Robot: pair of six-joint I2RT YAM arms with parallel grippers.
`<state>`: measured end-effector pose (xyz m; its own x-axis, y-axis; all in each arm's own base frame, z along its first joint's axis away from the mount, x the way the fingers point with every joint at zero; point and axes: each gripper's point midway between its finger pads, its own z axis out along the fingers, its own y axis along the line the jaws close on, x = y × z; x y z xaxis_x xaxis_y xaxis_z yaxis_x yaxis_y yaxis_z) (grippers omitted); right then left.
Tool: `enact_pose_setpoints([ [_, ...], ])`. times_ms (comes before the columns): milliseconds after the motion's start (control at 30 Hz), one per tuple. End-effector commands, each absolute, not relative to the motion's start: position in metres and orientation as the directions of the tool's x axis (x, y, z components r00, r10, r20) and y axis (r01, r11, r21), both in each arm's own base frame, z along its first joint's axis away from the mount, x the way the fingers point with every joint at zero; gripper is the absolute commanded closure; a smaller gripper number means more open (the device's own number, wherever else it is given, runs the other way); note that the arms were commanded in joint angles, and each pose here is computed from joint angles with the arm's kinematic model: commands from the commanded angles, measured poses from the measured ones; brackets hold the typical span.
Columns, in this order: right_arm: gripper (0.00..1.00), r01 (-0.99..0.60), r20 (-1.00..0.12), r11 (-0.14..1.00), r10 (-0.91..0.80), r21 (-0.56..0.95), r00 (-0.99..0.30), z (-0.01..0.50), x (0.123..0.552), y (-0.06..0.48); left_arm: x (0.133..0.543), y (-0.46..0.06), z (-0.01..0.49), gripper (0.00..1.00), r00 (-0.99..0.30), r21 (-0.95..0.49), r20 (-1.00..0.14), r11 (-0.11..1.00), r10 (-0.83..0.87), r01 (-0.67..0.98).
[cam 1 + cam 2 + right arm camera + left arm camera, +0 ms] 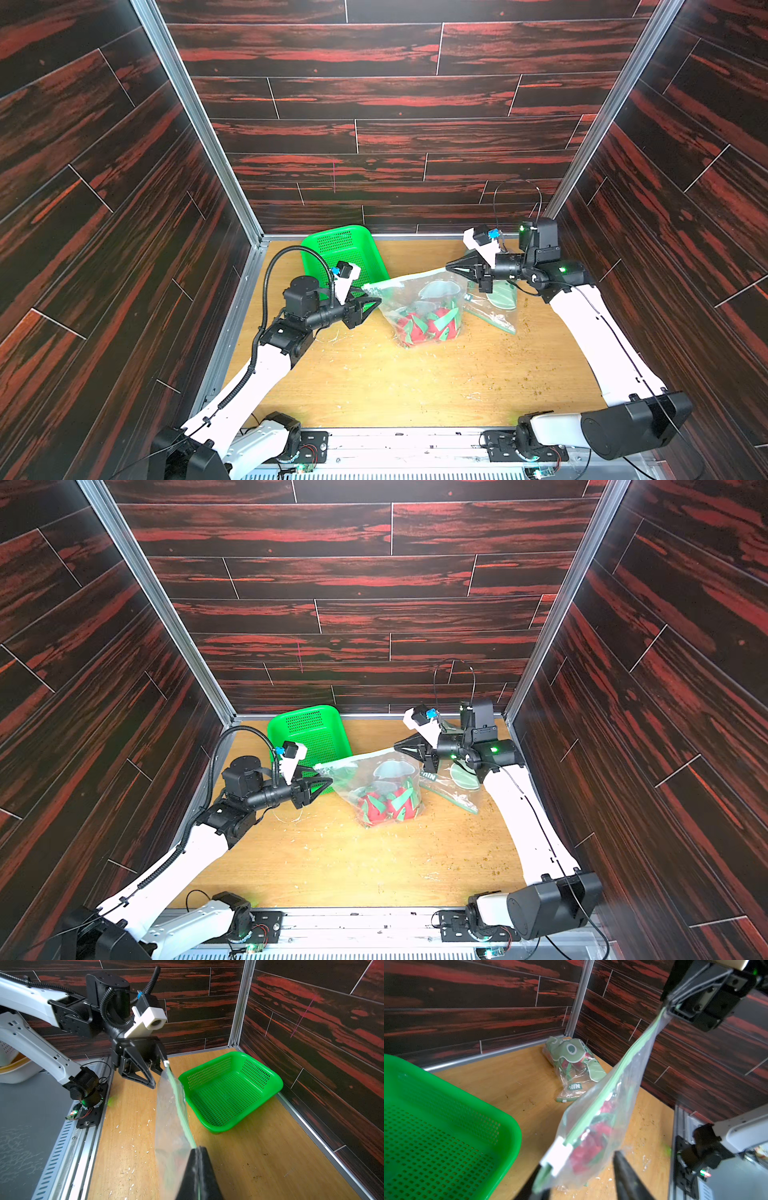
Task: Open the zip-top bag and take out the dragon fruit
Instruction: Pick up the zipper food storage bag at the center of the board.
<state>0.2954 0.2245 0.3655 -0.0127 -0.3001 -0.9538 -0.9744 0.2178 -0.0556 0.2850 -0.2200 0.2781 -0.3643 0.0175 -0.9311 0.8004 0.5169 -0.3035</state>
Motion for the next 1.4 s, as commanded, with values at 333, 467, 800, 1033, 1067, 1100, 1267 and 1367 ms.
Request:
enact_pose_setpoints([
  [333, 1.0, -0.962, -0.958, 0.243, -0.284, -0.125, 0.053, 0.386, 0.296, 0.22, 0.269, -0.225, 0.312, 0.82, -0.286, -0.266, -0.958, 0.402, -0.011, 0.876],
  [467, 1.0, -0.96, -0.963, 0.259, -0.268, -0.103, 0.031, 0.387, 0.301, 0.216, 0.267, -0.225, 0.312, 0.82, -0.289, -0.268, -0.957, 0.398, -0.007, 0.878],
  [800, 1.0, -0.958, -0.968, 0.274, -0.251, -0.078, 0.007, 0.388, 0.304, 0.211, 0.269, -0.228, 0.303, 0.81, -0.317, -0.297, -0.948, 0.38, -0.01, 0.876],
  [1033, 1.0, -0.958, -0.97, 0.281, -0.242, -0.062, -0.008, 0.386, 0.304, 0.208, 0.273, -0.229, 0.298, 0.75, -0.33, -0.308, -0.944, 0.38, -0.008, 0.872],
  [1067, 1.0, -0.957, -0.97, 0.282, -0.242, -0.061, -0.009, 0.386, 0.304, 0.208, 0.273, -0.229, 0.297, 0.75, -0.332, -0.309, -0.943, 0.381, -0.006, 0.872],
  [1100, 1.0, -0.957, -0.97, 0.284, -0.241, -0.061, -0.01, 0.386, 0.304, 0.208, 0.273, -0.229, 0.295, 0.75, -0.335, -0.311, -0.942, 0.381, -0.004, 0.87],
  [1267, 1.0, -0.957, -0.971, 0.286, -0.237, -0.057, -0.013, 0.387, 0.303, 0.206, 0.275, -0.23, 0.294, 0.79, -0.336, -0.314, -0.942, 0.378, -0.008, 0.871],
  [1367, 1.0, -0.957, -0.972, 0.285, -0.235, -0.047, -0.022, 0.386, 0.303, 0.206, 0.277, -0.23, 0.295, 0.85, -0.33, -0.31, -0.944, 0.383, -0.013, 0.87],
])
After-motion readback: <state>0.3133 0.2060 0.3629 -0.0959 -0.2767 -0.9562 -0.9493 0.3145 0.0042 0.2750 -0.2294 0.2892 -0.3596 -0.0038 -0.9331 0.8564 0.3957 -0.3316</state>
